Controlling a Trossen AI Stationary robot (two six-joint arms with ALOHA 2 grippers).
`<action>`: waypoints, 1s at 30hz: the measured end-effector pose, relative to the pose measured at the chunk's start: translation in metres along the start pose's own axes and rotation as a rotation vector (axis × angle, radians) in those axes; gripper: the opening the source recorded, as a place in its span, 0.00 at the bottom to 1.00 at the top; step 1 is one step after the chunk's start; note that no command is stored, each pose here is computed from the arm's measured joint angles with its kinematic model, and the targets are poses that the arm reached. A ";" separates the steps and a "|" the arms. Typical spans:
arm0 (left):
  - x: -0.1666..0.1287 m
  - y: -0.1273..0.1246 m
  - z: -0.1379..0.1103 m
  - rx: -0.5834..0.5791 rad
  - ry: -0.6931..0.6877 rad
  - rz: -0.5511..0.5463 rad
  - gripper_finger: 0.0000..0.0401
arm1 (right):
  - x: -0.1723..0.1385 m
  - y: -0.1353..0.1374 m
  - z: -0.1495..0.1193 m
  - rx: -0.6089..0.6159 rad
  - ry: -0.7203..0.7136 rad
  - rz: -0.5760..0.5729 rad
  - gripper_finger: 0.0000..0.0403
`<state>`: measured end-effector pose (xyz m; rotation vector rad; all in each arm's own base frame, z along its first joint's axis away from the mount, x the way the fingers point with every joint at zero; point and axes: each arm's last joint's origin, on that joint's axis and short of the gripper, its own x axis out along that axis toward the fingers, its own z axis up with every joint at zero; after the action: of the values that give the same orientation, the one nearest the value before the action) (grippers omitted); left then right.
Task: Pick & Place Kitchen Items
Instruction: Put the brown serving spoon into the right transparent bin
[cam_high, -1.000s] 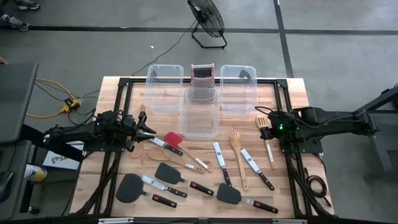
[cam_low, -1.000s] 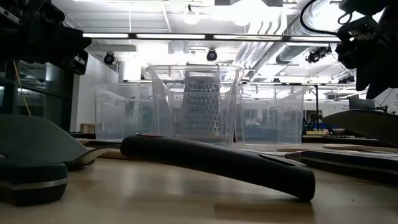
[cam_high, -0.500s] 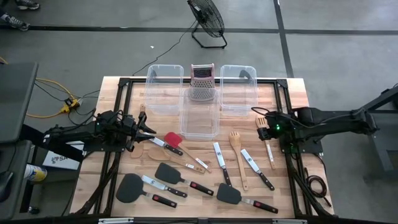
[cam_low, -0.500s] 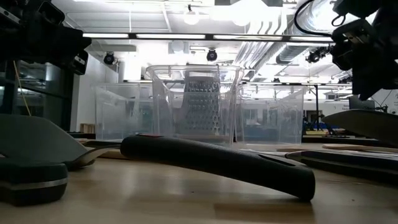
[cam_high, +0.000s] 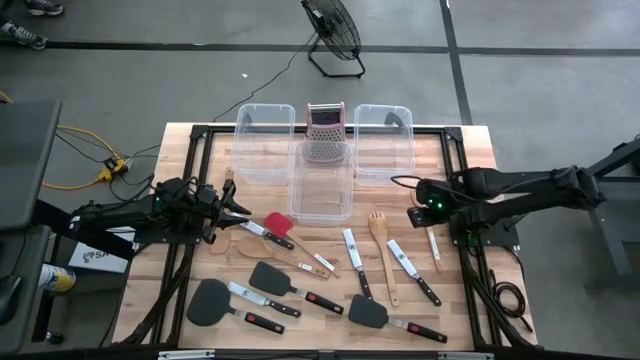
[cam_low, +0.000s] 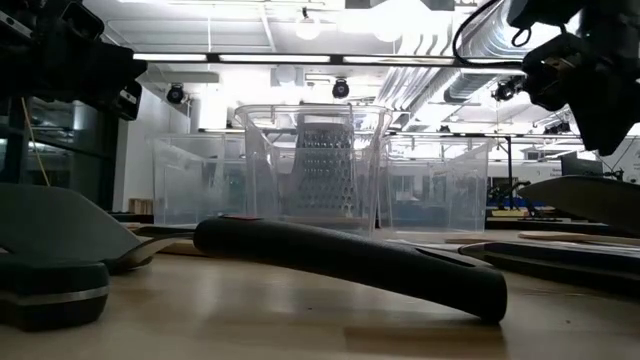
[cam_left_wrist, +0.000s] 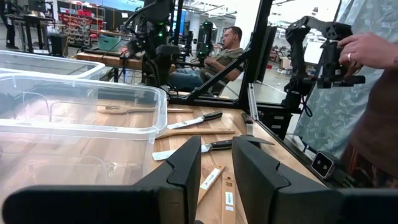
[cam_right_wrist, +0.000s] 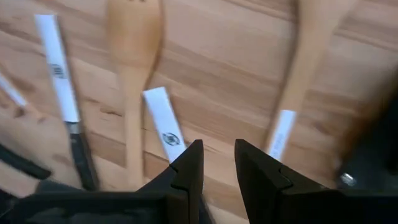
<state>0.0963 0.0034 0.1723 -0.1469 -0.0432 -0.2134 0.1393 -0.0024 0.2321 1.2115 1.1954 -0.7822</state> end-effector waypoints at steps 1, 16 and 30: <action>0.000 0.000 0.000 0.000 0.000 0.000 0.22 | -0.001 0.002 0.001 0.006 -0.003 -0.029 0.21; 0.000 0.000 0.000 0.000 0.000 0.000 0.22 | 0.024 0.015 0.010 0.046 0.050 -0.349 0.21; 0.000 0.000 0.000 0.000 0.000 0.000 0.22 | 0.041 0.009 0.010 0.140 0.082 -0.414 0.31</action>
<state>0.0963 0.0034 0.1723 -0.1471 -0.0431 -0.2132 0.1603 -0.0040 0.1943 1.1302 1.5050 -1.1462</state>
